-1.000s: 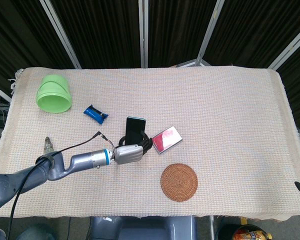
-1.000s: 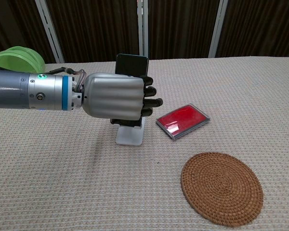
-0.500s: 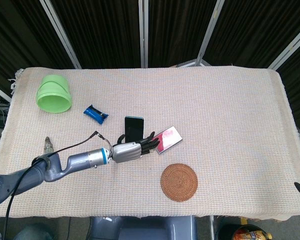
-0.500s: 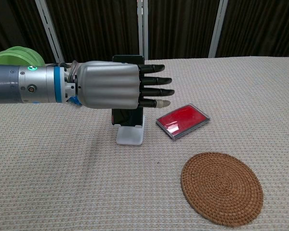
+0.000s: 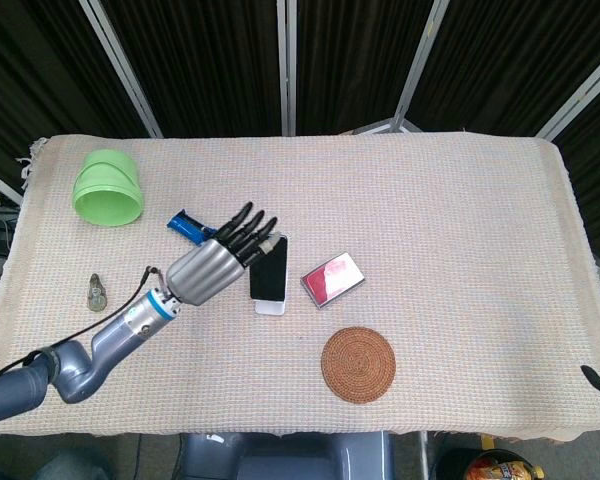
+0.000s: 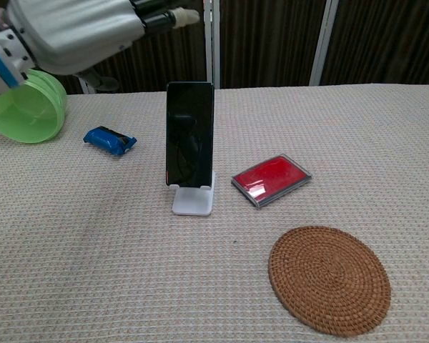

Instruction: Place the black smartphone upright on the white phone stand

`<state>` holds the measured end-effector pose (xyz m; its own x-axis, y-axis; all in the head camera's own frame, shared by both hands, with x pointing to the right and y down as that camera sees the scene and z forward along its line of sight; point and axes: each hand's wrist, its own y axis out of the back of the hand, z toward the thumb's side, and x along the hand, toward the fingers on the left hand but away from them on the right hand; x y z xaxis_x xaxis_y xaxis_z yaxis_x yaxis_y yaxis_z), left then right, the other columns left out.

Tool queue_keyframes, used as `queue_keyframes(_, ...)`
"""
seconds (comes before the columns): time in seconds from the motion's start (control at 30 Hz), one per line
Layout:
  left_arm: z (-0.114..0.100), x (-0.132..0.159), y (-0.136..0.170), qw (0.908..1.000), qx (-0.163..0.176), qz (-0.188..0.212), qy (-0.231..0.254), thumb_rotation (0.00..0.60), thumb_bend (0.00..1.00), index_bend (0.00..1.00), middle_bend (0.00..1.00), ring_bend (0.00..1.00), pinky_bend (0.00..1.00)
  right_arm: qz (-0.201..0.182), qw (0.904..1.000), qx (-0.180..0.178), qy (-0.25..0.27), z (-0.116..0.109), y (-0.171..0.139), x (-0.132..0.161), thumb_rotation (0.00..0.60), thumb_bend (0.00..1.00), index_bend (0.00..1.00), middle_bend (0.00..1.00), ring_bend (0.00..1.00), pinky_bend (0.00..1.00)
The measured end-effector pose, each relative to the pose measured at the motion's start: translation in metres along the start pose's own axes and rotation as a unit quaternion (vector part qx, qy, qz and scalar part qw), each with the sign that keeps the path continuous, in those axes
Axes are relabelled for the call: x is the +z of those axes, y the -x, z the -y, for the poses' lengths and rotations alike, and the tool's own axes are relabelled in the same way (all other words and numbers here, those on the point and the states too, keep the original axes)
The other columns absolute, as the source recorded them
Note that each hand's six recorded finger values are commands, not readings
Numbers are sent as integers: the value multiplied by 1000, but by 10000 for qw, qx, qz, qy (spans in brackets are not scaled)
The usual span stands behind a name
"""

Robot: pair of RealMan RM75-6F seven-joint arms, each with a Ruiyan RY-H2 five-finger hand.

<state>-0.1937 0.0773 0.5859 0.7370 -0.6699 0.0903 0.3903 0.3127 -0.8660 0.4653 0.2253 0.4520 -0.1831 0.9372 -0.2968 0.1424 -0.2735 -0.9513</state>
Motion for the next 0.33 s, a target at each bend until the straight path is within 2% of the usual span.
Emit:
queue_keyframes(0.07, 0, -13, 18, 9978, -258, -438, 433, 600, 0, 0, 0, 0, 0, -20, 10000, 30, 24, 1, 1, 1, 600, 0, 0, 0, 0, 0)
queue_keyframes(0.17, 2, -34, 63, 9838, -800, -1171, 1099, 600, 0, 0, 0, 0, 0, -41, 9999, 81, 51, 3, 4, 1, 600, 0, 0, 0, 0, 0)
queue_keyframes(0.27, 7, -53, 115, 9575, -1398, -1897, 1661, 600, 0, 0, 0, 0, 0, -52, 9999, 127, 87, 5, 6, 1, 600, 0, 0, 0, 0, 0)
queue_keyframes(0.33, 11, -61, 151, 9339, -1809, -2361, 1983, 600, 0, 0, 0, 0, 0, -60, 9998, 136, 114, 5, 7, 1, 600, 0, 0, 0, 0, 0)
